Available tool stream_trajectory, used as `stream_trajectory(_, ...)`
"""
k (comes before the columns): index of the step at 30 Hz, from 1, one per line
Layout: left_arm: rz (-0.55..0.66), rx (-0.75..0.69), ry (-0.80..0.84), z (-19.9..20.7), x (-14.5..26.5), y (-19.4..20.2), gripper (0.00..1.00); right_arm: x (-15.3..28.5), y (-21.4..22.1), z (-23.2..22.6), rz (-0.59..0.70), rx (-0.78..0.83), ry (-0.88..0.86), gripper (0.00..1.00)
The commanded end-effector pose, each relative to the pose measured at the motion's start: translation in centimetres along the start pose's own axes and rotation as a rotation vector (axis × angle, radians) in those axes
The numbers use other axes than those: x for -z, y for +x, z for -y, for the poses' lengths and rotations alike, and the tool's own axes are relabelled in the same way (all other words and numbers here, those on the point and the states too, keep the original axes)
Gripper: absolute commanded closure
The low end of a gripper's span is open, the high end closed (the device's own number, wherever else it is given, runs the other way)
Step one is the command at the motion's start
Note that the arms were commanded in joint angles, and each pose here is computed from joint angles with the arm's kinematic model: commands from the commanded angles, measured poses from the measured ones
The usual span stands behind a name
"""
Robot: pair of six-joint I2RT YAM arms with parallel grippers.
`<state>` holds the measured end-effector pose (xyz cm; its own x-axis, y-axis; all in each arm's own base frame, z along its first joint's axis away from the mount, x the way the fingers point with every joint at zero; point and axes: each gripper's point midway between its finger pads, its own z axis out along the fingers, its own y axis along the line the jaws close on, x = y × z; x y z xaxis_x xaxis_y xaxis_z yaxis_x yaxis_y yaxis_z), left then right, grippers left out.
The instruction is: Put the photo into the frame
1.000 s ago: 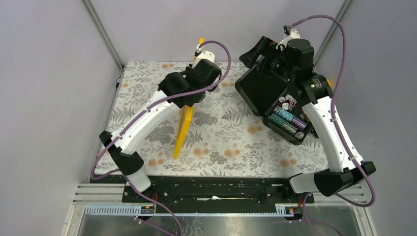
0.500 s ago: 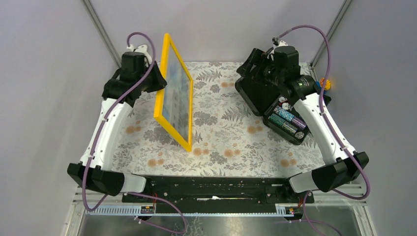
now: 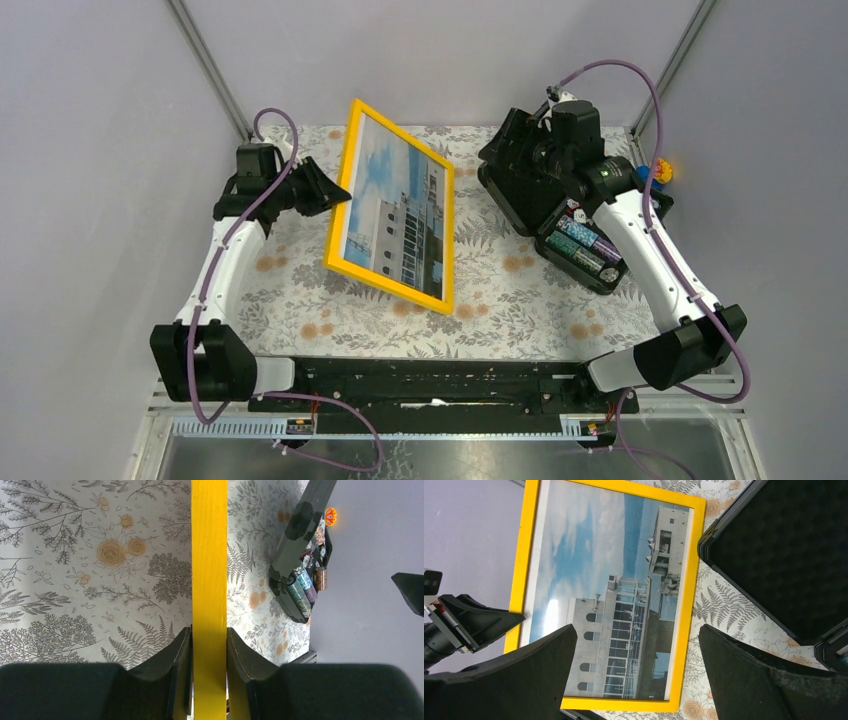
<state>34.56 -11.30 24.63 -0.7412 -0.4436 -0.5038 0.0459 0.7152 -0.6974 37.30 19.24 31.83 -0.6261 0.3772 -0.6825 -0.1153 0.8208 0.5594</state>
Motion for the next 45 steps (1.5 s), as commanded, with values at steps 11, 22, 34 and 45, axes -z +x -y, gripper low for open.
stream_trajectory(11, -0.118, 0.06, -0.384, -13.8, -4.1, 2.3, 1.0, 3.3, -0.1, 0.8, 0.074, 0.142, -0.009, 0.0)
stream_trajectory(22, -0.178, 0.147, -0.508, -19.5, -6.1, 4.8, 0.99, 5.3, -0.3, 1.7, 0.101, 0.205, 0.034, 0.0)
stream_trajectory(34, -0.193, 0.202, -0.601, -22.0, -6.2, 5.5, 0.67, 11.6, -2.3, 0.1, 0.227, 0.212, 0.005, 0.0)
stream_trajectory(45, 0.13, -0.094, -0.454, -8.3, -1.4, -2.7, 0.34, 17.8, -3.8, 0.7, 0.384, 0.18, 0.058, 0.0)
